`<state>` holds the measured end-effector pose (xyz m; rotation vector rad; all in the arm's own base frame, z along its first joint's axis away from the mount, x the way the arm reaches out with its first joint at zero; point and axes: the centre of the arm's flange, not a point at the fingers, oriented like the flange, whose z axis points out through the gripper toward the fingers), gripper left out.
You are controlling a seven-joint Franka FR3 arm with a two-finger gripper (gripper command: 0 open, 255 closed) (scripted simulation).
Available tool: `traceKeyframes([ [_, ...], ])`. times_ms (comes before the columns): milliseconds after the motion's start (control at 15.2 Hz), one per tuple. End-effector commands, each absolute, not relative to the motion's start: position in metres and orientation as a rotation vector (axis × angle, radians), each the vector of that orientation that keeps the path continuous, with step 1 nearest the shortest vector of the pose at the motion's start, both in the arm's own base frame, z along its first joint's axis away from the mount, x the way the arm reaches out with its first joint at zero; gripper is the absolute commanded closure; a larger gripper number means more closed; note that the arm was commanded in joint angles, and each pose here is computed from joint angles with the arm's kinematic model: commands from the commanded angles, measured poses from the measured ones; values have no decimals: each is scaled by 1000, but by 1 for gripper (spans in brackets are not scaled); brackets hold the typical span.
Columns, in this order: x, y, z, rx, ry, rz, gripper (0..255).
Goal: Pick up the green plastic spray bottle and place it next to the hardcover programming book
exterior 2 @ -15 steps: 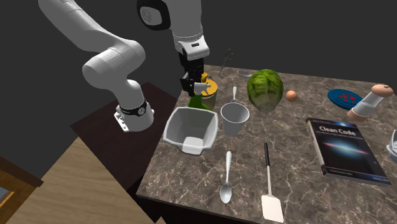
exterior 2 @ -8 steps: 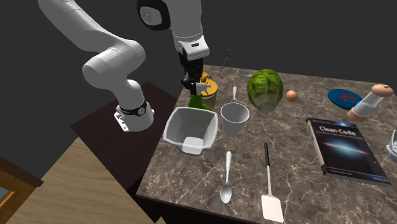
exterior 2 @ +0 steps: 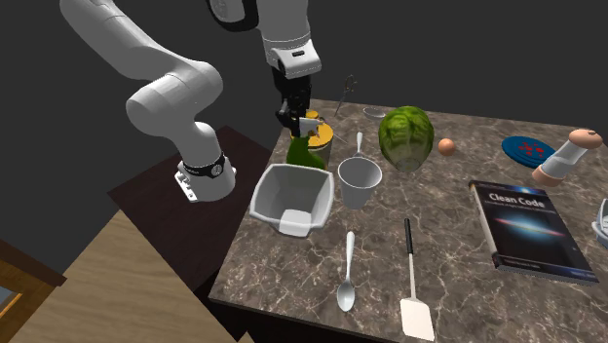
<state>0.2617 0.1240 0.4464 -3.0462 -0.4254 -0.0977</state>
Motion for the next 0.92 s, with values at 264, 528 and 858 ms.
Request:
traceKeyframes([
  [264, 263, 125, 478, -3046, -425, -97, 255],
  [528, 263, 125, 499, -3046, -425, -97, 255],
  [858, 263, 125, 526, -3046, -425, -97, 255],
])
